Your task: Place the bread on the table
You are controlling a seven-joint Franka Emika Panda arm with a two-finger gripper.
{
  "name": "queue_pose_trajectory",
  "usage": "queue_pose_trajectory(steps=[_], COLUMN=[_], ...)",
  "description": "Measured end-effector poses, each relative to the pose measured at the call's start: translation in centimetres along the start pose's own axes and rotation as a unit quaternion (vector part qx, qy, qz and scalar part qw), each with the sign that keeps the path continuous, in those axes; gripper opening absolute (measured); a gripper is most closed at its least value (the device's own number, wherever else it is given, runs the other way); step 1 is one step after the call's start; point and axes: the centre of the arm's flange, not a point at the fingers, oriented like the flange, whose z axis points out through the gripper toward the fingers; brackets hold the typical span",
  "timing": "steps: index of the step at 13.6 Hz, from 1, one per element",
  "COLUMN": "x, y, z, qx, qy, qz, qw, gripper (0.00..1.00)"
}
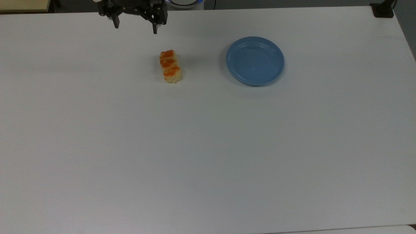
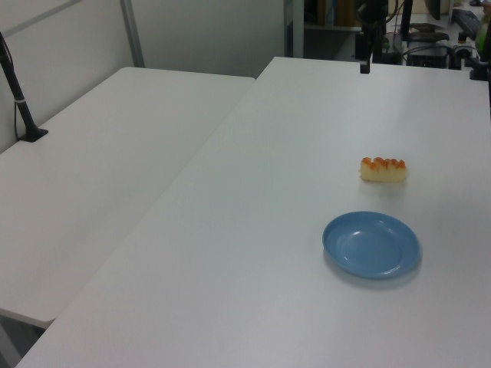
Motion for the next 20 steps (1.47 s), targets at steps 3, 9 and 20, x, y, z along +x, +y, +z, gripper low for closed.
queue_pose_trajectory(steps=[3,9,20], x=[-0.01,-0.01,-0.01], y=[0.36,0.36,0.29], z=[0.03,0.03,0.0], qx=[0.0,0.001,0.021], qy=[0.0,0.0,0.0], qz=[0.003,0.003,0.008], qw=[1.0,1.0,0.9997], gripper=[1.0,1.0,1.0])
